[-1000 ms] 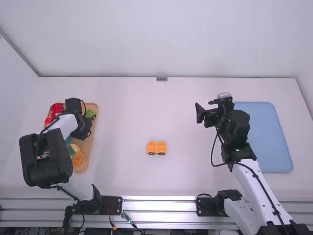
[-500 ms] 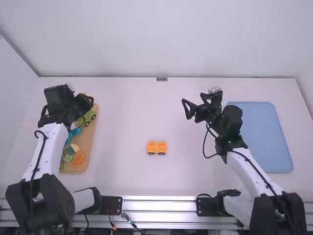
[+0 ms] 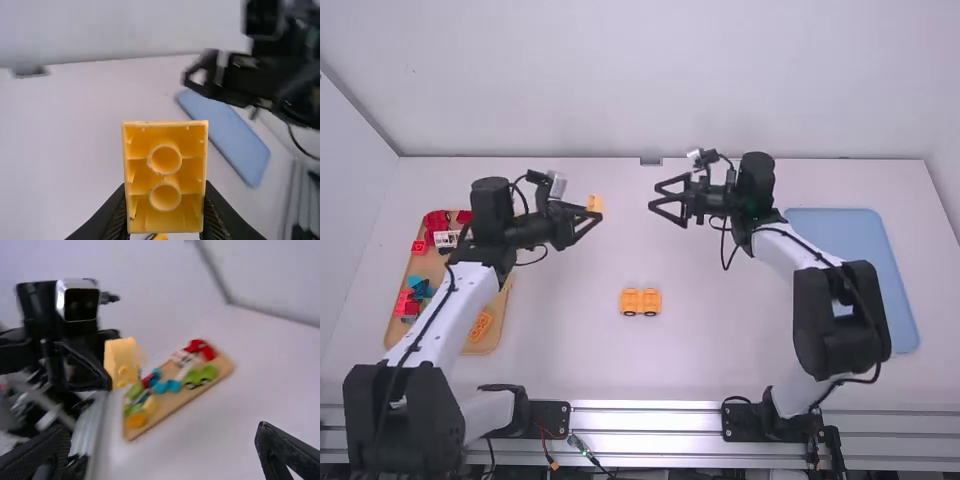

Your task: Assemble lego blocks to make yellow taxi

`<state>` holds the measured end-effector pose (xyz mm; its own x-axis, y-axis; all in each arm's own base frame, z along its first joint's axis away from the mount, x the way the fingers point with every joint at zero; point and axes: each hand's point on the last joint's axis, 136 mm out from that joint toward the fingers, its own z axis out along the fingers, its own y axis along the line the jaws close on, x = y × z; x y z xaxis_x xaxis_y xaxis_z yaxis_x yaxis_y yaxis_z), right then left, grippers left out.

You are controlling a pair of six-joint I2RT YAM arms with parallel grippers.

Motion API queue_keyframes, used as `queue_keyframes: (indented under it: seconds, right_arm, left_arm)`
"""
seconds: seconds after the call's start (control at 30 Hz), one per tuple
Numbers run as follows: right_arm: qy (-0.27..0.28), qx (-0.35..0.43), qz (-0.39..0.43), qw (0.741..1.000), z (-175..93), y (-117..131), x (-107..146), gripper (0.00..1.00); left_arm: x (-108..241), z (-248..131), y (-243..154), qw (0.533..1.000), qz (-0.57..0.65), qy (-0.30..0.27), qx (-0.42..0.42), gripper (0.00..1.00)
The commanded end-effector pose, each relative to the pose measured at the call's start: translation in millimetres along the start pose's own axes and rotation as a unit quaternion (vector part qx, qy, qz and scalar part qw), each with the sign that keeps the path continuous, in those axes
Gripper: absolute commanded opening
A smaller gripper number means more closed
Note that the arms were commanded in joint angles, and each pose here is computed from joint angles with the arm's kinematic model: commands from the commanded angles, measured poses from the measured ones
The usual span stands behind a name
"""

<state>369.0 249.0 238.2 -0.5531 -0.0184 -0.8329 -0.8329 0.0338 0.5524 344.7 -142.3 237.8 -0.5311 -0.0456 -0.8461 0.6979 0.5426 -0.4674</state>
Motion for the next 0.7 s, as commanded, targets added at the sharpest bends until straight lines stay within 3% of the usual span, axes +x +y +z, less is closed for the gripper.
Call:
queue_keyframes:
  seconds: [0.0, 0.4, 0.67]
  right_arm:
    - [0.055, -0.114, -0.003, 0.992, 5, 31, 6, 0.91]
    - [0.058, -0.134, -0.057, 0.988, 20, 33, 12, 0.92]
    - [0.054, -0.131, -0.08, 0.987, 22, 32, 11, 0.78]
  left_arm:
    - [12, 15, -30, 0.995, 0.052, 0.015, 0.081, 0.21]
    - [20, 46, -35, 0.987, 0.055, 0.017, 0.153, 0.18]
    - [22, 54, -29, 0.982, 0.041, 0.014, 0.182, 0.16]
